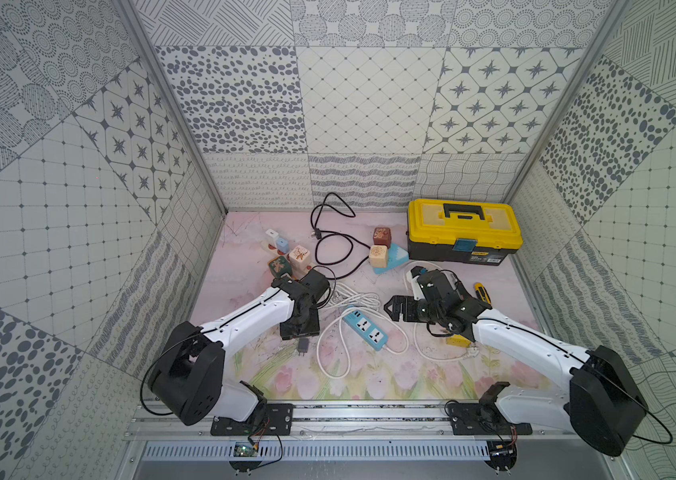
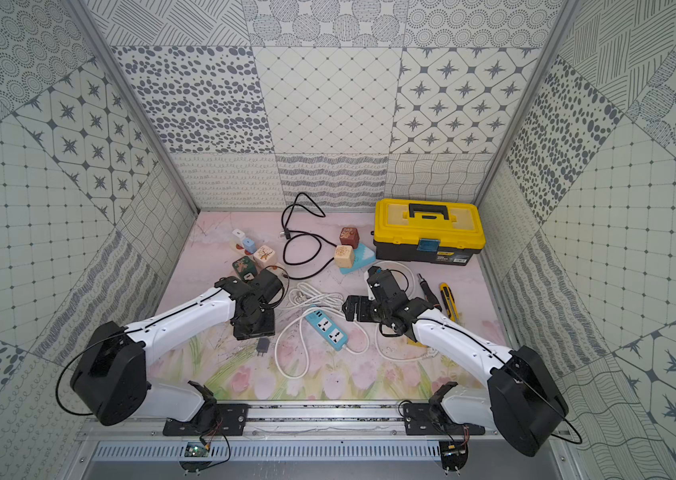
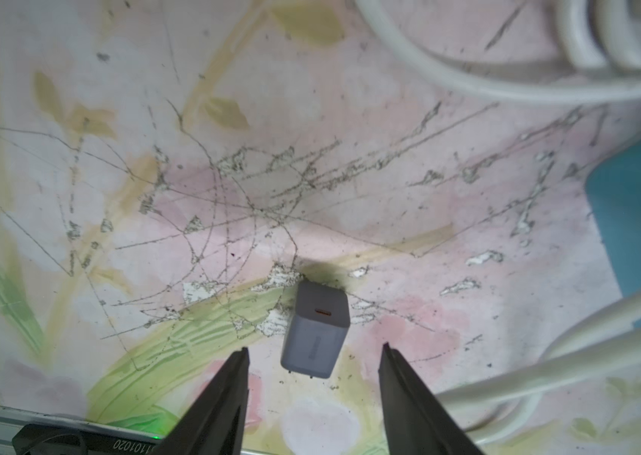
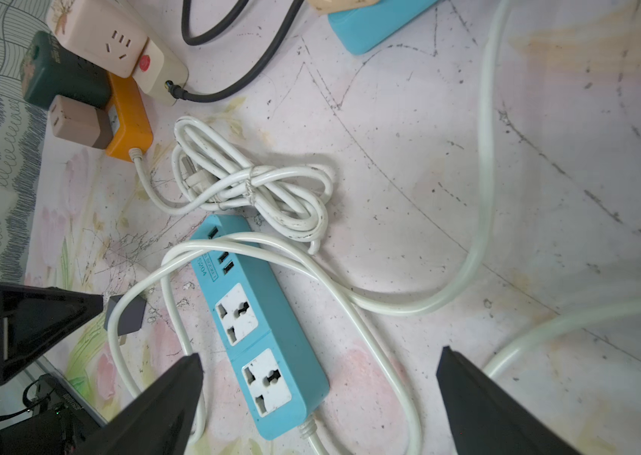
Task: Pull the plug off the socket
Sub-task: Place the plug at the center of the board, then remove the plug from the socket.
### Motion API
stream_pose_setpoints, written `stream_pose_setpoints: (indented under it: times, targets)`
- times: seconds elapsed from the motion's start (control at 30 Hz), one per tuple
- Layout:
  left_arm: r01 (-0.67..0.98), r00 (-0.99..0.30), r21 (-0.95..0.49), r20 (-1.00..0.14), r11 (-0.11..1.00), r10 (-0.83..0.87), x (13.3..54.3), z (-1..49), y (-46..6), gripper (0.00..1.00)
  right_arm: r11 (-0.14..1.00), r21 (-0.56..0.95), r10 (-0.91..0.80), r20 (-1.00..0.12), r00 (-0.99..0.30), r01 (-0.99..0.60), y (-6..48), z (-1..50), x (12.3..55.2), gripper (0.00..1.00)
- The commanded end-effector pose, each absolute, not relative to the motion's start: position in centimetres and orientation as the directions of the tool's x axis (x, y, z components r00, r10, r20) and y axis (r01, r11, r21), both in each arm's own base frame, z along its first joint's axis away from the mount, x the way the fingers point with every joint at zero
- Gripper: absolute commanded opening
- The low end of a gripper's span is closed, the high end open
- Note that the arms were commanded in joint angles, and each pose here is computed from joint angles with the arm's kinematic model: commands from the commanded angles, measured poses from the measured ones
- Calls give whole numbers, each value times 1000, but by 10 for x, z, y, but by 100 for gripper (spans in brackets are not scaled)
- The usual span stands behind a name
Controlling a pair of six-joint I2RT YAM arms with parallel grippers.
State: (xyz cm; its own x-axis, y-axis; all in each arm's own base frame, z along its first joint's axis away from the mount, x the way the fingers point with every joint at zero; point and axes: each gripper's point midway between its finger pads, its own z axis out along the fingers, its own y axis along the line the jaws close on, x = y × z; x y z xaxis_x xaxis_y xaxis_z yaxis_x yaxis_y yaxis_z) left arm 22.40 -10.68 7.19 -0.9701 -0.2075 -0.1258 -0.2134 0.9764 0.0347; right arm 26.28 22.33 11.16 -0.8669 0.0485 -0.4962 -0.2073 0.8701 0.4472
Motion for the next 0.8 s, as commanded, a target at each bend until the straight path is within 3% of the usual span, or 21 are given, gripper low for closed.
stream_pose_setpoints:
  times: [0.0, 0.1, 0.27, 0.4, 0.77]
  targets:
    - [-442, -834, 93, -409, 892, -371, 268, 101, -63, 60, 849, 459, 45, -557, -829, -262, 247, 134, 277, 99]
    - [-548, -744, 45, -483, 835, -462, 293, 108, -47, 55, 841, 444, 6, -578, -816, -309, 268, 140, 279, 99]
    - [-577, -657, -124, -516, 807, -549, 348, 114, -57, 42, 824, 435, -40, -594, -804, -363, 300, 140, 284, 99]
    - [-573, -642, -117, -550, 811, -533, 383, 112, -59, 32, 817, 428, -67, -594, -802, -386, 317, 138, 284, 98]
    - [-577, -648, -77, -563, 813, -513, 405, 99, -50, 41, 818, 415, -92, -588, -804, -398, 326, 131, 275, 98]
